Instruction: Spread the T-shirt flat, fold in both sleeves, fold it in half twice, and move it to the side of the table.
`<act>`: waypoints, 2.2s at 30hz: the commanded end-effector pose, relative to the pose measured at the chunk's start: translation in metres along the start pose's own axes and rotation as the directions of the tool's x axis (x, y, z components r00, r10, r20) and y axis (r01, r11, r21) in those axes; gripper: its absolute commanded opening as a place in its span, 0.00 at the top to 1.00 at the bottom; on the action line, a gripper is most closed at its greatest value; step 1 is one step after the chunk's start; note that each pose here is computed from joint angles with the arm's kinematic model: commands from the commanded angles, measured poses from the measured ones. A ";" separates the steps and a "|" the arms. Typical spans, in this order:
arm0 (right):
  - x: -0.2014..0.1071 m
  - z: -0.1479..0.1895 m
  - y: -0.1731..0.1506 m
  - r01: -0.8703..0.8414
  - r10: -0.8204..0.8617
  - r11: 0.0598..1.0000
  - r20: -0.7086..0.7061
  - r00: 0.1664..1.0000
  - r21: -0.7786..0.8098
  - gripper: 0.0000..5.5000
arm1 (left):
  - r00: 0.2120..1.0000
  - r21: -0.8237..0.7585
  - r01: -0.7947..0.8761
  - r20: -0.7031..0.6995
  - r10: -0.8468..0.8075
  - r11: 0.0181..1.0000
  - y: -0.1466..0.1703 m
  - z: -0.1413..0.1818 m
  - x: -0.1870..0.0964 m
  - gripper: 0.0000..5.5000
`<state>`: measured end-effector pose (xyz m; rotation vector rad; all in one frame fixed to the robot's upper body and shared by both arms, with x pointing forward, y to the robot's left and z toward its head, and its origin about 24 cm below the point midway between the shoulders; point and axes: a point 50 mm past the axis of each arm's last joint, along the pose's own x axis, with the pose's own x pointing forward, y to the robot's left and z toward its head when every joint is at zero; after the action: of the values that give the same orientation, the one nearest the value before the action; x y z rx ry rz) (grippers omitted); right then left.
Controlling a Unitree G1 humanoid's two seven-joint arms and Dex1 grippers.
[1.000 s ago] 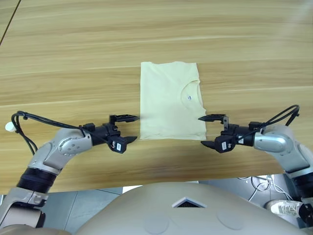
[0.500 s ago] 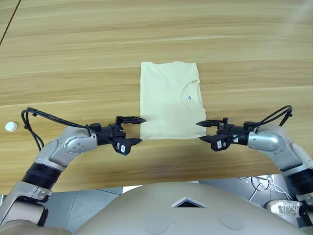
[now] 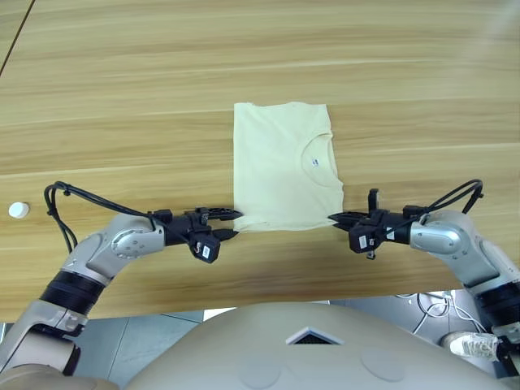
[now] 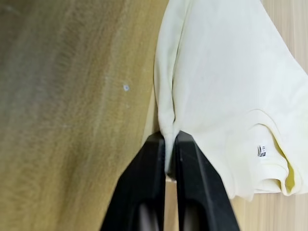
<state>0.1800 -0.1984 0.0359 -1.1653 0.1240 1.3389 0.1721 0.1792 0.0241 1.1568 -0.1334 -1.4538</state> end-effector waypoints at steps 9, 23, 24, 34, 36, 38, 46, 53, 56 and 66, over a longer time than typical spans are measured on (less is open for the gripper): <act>0.000 -0.004 0.007 -0.043 0.044 0.999 -0.036 0.998 0.023 0.98 | 0.987 -0.018 0.151 -0.059 -0.152 0.988 -0.023 -0.005 0.002 0.98; -0.034 0.034 0.004 -0.031 0.036 0.999 0.173 0.984 -0.033 0.98 | 0.995 -0.068 0.001 0.100 0.006 0.998 -0.003 0.025 -0.028 1.00; -0.039 0.039 0.004 -0.030 0.036 0.999 0.198 0.980 -0.035 0.98 | 0.992 -0.080 0.000 0.123 0.010 0.997 -0.004 0.030 -0.031 1.00; -0.066 0.059 0.023 -0.083 0.092 0.996 0.328 0.940 -0.043 0.98 | 0.925 -0.245 -0.028 0.362 0.118 0.969 -0.009 0.072 -0.054 1.00; -0.065 0.057 0.022 -0.076 0.084 0.996 0.318 0.944 -0.039 0.98 | 0.921 -0.270 -0.072 0.351 0.168 0.960 -0.005 0.068 -0.051 1.00; -0.065 0.054 0.018 -0.047 0.053 0.998 0.301 0.952 -0.029 0.98 | 0.919 -0.283 -0.138 0.320 0.229 0.949 0.005 0.059 -0.048 1.00; -0.057 0.035 -0.021 0.149 -0.152 0.988 0.196 0.969 0.033 0.98 | 0.894 -0.314 -0.350 0.170 0.415 0.882 0.031 0.021 -0.044 1.00; -0.041 0.008 -0.055 0.284 -0.285 0.958 0.020 0.958 0.037 0.98 | 0.846 -0.343 -0.501 -0.001 0.533 0.795 0.050 -0.015 -0.035 1.00; -0.034 -0.004 -0.062 0.309 -0.307 0.951 -0.052 0.950 0.030 0.98 | 0.845 -0.334 -0.519 -0.062 0.531 0.787 0.052 -0.027 -0.027 1.00; 0.007 -0.023 -0.078 0.309 -0.311 0.950 -0.155 0.938 -0.035 0.98 | 0.838 -0.266 -0.540 -0.253 0.483 0.798 0.068 -0.062 0.005 1.00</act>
<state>0.2478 -0.1946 0.0710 -1.2135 0.0205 0.9860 0.2549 0.1854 0.0398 0.8445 -0.1118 -0.8707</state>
